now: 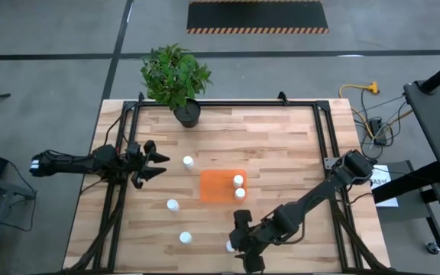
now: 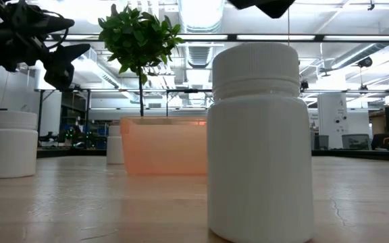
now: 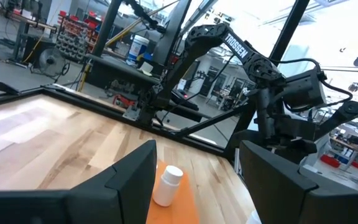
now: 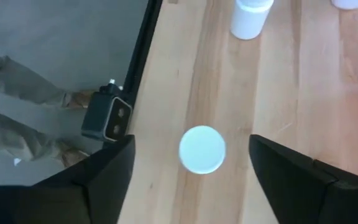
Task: Pick and place pill bottles into a basket
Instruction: Put the white pill bottle into the orange bin
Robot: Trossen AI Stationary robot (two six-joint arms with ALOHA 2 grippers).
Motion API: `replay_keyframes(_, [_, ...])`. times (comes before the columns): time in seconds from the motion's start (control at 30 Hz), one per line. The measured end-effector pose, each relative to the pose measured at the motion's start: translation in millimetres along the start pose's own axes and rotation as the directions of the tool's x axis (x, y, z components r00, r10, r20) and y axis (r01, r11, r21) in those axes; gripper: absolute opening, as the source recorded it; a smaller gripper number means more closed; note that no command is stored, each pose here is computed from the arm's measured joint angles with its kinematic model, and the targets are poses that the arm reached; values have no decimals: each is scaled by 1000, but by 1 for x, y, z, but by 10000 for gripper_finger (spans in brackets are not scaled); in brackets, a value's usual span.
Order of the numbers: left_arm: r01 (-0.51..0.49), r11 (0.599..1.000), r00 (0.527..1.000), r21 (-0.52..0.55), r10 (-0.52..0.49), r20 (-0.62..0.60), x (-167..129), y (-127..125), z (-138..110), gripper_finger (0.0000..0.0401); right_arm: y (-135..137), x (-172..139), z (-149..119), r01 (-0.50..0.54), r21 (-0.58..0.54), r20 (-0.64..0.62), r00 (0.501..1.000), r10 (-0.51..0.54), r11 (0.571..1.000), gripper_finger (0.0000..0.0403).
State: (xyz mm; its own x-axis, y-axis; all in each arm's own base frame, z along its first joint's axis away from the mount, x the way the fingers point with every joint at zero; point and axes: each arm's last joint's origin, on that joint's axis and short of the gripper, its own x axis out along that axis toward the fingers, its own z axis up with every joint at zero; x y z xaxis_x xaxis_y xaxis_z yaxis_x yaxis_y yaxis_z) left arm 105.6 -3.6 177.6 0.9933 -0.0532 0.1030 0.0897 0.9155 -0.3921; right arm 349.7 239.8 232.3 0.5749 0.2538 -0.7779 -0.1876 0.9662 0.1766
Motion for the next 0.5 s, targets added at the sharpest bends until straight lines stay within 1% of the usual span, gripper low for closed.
replay_keyframes(0.1, [0,1000,1000,0,0,-1,0,0,0,212,-1,0,0,3,-48,1,1000,-3,999,326])
replay_keyframes(0.2, [0,1000,1000,0,0,0,0,0,0,212,-1,3,-1,6,-53,-6,1000,-6,999,336])
replay_keyframes(0.33, [0,1000,1000,0,0,1,0,0,0,212,-1,14,-6,16,-65,-32,999,-18,998,337])
replay_keyframes(0.5, [0,1000,1000,0,0,0,0,0,0,212,-3,26,-11,28,-85,-52,998,-33,996,329])
